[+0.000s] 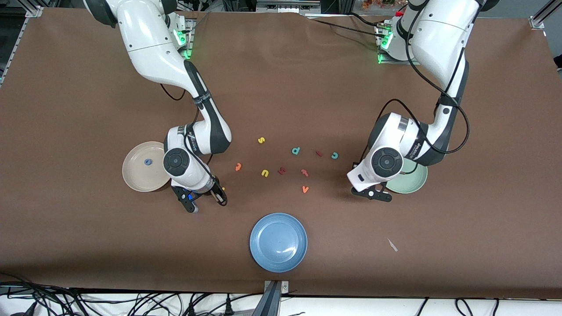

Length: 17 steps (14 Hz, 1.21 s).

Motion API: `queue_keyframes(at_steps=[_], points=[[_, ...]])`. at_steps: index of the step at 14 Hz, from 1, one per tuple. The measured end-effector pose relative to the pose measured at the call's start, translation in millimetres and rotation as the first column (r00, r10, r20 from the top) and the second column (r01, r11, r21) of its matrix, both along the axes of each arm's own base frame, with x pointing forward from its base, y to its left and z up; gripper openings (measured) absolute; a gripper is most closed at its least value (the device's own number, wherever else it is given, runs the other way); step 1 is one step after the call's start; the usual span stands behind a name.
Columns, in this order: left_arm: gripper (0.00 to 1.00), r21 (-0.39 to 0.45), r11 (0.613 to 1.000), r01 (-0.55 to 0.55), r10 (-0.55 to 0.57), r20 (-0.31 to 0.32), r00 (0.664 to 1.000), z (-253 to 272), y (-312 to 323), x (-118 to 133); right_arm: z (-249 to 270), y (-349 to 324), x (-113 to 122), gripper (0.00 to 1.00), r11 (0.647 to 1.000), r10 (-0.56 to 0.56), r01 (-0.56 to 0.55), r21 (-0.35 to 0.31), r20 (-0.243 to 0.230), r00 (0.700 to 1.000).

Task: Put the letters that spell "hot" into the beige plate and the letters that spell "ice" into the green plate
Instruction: 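Release the e onto the green plate while the right gripper releases the y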

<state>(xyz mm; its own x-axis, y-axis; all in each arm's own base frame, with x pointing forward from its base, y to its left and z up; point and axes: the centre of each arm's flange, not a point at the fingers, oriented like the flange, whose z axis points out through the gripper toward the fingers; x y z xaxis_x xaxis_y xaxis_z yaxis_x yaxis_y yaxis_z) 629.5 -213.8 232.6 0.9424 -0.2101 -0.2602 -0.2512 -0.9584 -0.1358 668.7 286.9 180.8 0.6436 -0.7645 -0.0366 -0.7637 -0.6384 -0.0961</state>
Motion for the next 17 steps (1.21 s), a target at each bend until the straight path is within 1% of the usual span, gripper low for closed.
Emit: queue_keyframes(at_steps=[3,4,5,6,7,8,9,10,11,12,13,15,16,17], points=[[0.26,-0.039,0.997,0.062,-0.062,0.001,0.998,-8,57,0,0,0,0,0.26,1.0,0.003,-0.003,0.0,-0.001,1.0],[0.26,-0.053,0.996,0.077,-0.077,0.005,0.997,-16,75,-3,1,1,0,0.26,1.0,0.01,-0.01,-0.002,-0.009,1.0],[0.26,-0.064,0.994,0.087,-0.087,0.011,0.996,-26,86,-9,1,2,-1,0.26,0.999,0.044,-0.044,-0.012,-0.028,0.999],[0.26,-0.071,0.993,0.093,-0.092,0.018,0.996,-37,90,-15,2,2,-3,0.26,0.993,0.113,-0.115,-0.032,-0.054,0.992],[0.26,-0.074,0.993,0.096,-0.095,0.022,0.995,-45,91,-21,4,2,-6,0.26,0.977,0.198,-0.203,-0.06,-0.086,0.976],[0.26,-0.077,0.992,0.099,-0.098,0.021,0.995,-49,90,-25,8,-1,-8,0.26,0.956,0.272,-0.283,-0.081,-0.129,0.954],[0.26,-0.078,0.992,0.102,-0.101,0.02,0.995,-51,89,-27,15,-10,-10,0.26,0.928,0.34,-0.36,-0.091,-0.18,0.923],[0.3,-0.079,0.991,0.104,-0.102,0.021,0.995,-51,88,-28,27,-23,-11,0.26,0.897,0.406,-0.433,-0.087,-0.225,0.886],[0.41,-0.08,0.991,0.105,-0.103,0.025,0.994,-48,87,-28,41,-38,-9,0.26,0.869,0.458,-0.489,-0.077,-0.251,0.853],[0.49,-0.081,0.991,0.107,-0.105,0.032,0.994,-42,86,-27,57,-55,-7,0.26,0.845,0.498,-0.53,-0.067,-0.26,0.827],[0.6,-0.081,0.991,0.11,-0.107,0.038,0.994,-34,84,-26,71,-72,-9,0.26,0.825,0.531,-0.562,-0.056,-0.263,0.805],[0.79,-0.084,0.989,0.121,-0.118,0.04,0.992,-11,75,-26,98,-108,-19,0.26,0.791,0.581,-0.61,-0.041,-0.261,0.771],[0.9,-0.089,0.987,0.132,-0.129,0.041,0.991,2,65,-28,108,-125,-28,0.26,0.776,0.603,-0.63,-0.032,-0.253,0.756],[0.99,-0.095,0.986,0.14,-0.136,0.044,0.99,12,54,-31,115,-142,-38,0.26,0.761,0.627,-0.649,-0.023,-0.234,0.743]])
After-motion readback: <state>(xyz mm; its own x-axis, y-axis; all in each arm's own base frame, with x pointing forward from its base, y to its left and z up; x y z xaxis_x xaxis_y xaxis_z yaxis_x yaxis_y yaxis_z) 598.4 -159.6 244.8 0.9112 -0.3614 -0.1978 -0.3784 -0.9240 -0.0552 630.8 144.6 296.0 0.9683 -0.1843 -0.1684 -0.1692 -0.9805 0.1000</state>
